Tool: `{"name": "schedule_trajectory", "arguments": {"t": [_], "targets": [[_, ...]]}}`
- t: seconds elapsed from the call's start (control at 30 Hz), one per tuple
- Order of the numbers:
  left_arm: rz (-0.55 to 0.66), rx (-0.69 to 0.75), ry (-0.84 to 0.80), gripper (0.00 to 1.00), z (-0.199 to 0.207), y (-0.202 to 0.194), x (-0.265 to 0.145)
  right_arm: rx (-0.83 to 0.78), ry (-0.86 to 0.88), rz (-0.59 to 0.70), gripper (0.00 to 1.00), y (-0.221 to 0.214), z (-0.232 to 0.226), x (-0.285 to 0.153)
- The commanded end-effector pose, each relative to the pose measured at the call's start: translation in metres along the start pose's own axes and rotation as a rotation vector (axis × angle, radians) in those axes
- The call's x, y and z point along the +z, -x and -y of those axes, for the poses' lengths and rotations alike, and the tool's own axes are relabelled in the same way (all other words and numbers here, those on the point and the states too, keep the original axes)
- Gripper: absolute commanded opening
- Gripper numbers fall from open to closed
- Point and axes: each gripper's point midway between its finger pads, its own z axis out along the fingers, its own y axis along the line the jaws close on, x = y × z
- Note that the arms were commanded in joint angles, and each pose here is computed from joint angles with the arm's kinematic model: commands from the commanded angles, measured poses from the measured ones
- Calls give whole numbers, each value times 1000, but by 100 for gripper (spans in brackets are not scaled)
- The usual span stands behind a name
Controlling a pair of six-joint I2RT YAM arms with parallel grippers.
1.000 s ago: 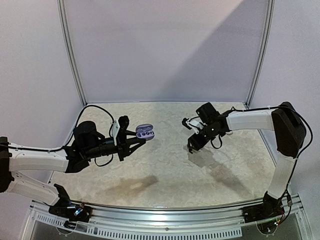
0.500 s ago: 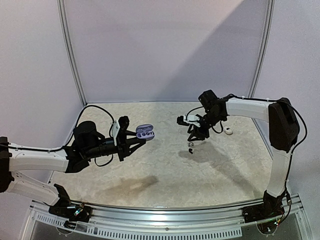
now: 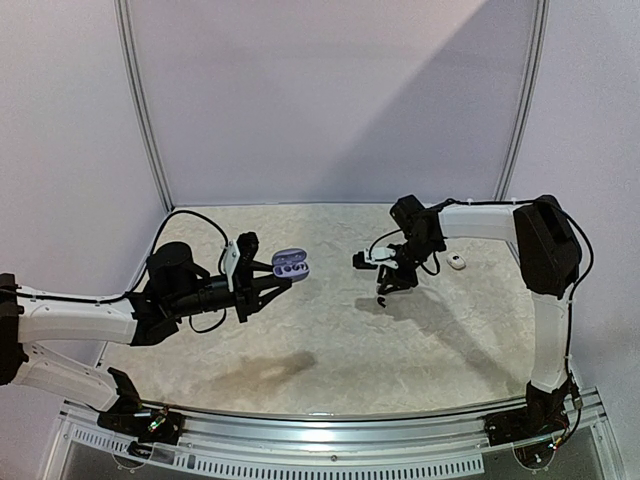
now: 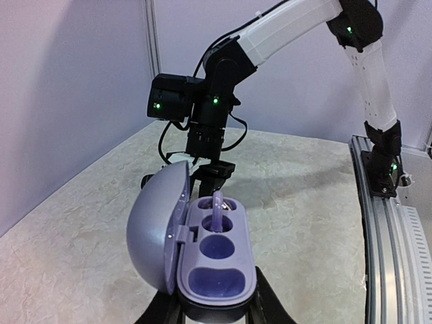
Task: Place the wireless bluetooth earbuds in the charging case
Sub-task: Pick up the left earbud from the center of the board.
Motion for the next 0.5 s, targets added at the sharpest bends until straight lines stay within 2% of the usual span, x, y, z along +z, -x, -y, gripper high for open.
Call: {"name": "schedule_trajectory", "arguments": {"t": [0.0, 0.17, 0.27, 0.37, 0.47], "targets": [[8, 17, -23, 0, 6, 3, 3, 15, -22, -26, 27, -8, 12, 6], [7, 16, -19, 0, 5, 4, 4, 16, -45, -47, 26, -13, 17, 11], [9, 17, -20, 0, 5, 5, 5, 14, -48, -45, 22, -13, 19, 12], [7, 17, -17, 0, 4, 5, 5, 13, -42, -47, 14, -14, 18, 13], [5, 19, -17, 0, 3, 5, 5, 6, -27, -47, 1, -14, 15, 12]]}}
